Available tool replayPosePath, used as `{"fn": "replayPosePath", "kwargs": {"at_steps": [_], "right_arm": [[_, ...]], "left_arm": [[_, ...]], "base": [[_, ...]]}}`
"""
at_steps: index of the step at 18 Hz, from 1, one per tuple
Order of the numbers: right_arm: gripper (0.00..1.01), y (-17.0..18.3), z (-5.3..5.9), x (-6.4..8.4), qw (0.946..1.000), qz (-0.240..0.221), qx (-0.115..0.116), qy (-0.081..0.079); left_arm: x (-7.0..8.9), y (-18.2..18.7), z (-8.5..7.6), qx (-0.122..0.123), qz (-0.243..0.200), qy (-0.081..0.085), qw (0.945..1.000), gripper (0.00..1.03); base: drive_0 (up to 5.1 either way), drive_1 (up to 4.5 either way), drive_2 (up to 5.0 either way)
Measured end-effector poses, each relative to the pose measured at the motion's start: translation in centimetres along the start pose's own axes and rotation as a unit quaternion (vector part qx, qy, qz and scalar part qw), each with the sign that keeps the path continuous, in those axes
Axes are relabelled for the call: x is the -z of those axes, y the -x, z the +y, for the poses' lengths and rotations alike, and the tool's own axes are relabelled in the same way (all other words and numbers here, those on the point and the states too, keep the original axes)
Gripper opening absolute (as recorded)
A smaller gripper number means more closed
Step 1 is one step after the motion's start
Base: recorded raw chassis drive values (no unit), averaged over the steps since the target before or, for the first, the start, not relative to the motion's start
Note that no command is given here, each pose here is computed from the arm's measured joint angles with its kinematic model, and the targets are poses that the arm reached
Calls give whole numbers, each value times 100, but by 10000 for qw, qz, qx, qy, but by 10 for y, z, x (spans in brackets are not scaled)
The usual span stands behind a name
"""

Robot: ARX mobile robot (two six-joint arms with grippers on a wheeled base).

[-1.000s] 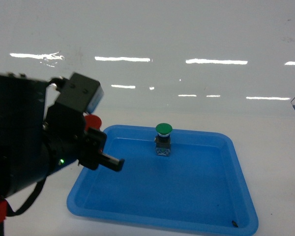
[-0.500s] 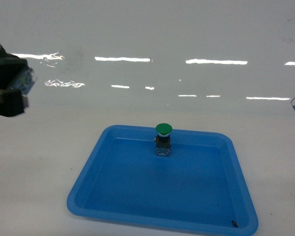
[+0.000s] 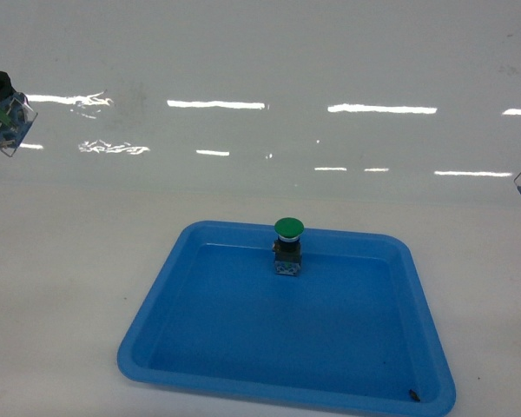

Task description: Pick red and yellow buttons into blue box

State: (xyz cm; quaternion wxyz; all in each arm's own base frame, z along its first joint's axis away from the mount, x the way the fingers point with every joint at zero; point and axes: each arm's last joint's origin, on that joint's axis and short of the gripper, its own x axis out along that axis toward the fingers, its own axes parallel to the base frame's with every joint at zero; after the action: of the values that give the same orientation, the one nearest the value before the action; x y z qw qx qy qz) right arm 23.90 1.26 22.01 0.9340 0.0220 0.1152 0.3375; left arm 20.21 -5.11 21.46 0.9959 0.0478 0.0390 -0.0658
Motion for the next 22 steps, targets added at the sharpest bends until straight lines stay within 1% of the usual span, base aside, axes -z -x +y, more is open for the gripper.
{"fn": "replayPosePath", "kwargs": {"at_steps": [5,6,7,8,11,15,20,22], "right_arm": [[29,0,0,0,10000,-1,-4,2],[29,8,11,-10,9999,-141,-32,-42],[29,32,38,-24,9986,-443,-288,25],[29,36,42,-25,9981,-511,-350,67],[29,34,40,-22,9985,-439,-317,-18],[29,34,40,-22,9985,-446,-312,-20],[29,34,40,-22,9986,-439,-310,-28],[29,34,40,-22,9985,-443,-310,-23]], "left_arm": [[-1,1,0,-4,-51,11,10000,24],[-5,11,2,12,3,21,10000,24],[-20,41,6,-49,-205,127,9997,24],[-23,43,7,-53,-311,175,9993,24],[-18,39,6,-34,-108,150,9998,24],[-18,40,6,-25,-143,155,9998,24],[-18,40,6,-23,-143,155,9998,24],[-19,41,6,-26,-163,158,9997,24]], "base": [[0,0,0],[0,0,0],[0,0,0],[0,0,0],[0,0,0],[0,0,0],[7,-413,426],[302,-490,204]]}}
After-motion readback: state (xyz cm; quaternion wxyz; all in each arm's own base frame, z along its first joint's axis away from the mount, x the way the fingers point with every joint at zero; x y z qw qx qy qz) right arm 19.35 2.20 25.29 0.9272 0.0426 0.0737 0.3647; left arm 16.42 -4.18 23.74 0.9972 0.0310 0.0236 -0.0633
